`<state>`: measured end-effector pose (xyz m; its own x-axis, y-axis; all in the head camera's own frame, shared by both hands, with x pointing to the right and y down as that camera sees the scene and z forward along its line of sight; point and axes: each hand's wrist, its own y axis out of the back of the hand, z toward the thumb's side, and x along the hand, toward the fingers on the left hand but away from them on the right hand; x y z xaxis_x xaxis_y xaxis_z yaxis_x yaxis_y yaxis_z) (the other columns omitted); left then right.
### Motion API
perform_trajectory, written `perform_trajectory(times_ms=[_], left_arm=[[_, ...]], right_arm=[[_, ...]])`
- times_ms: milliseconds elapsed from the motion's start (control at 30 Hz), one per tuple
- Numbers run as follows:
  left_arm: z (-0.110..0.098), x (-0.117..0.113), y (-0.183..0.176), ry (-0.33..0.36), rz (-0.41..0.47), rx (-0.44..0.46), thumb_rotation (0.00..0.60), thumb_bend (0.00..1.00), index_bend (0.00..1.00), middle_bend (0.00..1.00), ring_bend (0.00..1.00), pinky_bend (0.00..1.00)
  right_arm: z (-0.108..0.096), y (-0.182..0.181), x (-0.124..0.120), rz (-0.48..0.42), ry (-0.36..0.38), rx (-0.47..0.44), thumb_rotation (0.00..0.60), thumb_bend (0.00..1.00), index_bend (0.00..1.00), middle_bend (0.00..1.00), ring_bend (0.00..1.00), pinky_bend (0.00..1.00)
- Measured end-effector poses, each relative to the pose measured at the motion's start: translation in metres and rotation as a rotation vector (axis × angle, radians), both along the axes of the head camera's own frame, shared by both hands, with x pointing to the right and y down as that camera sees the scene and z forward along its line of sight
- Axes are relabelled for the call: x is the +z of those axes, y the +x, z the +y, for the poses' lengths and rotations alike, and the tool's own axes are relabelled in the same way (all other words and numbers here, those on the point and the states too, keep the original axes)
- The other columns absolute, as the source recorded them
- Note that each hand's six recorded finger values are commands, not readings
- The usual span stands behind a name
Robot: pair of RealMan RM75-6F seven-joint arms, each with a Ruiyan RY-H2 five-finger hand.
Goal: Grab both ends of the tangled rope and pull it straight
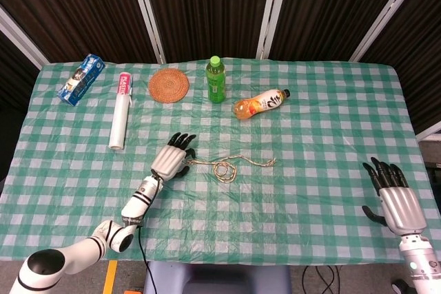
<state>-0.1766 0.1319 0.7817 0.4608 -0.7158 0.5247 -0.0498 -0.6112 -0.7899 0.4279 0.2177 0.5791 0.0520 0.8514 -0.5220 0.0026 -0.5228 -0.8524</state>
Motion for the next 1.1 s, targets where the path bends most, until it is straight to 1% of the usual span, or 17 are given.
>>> perform_trajectory(times_ms=[267,633,900,1033,1100], left_arm=[[0.000,0.004,0.004,0.013,-0.003,-0.001,0.600,0.40,0.48,0.08,0.00,0.06],[-0.002,0.011,0.005,0.012,-0.026,0.003,0.600,0.39,0.47,0.08,0.00,0.06],[-0.002,0.015,0.007,0.019,-0.045,0.007,0.600,0.41,0.55,0.09,0.00,0.06],[-0.001,0.013,0.008,0.041,-0.063,0.032,0.600,0.41,0.56,0.09,0.00,0.06],[-0.001,0.011,0.009,0.046,-0.056,0.030,0.600,0.41,0.56,0.09,0.00,0.06]], right_arm=[[0.000,0.000,0.001,0.003,-0.006,0.001,0.600,0.32,0.00,0.00,0.00,0.00],[0.000,0.000,0.003,0.010,-0.010,0.003,0.600,0.32,0.00,0.00,0.00,0.00],[-0.001,0.001,0.002,0.010,-0.009,0.006,0.600,0.32,0.00,0.00,0.00,0.00],[-0.001,0.001,0.002,0.011,-0.011,0.005,0.600,0.32,0.00,0.00,0.00,0.00],[-0.001,0.001,0.002,0.012,-0.011,0.004,0.600,0.32,0.00,0.00,0.00,0.00]])
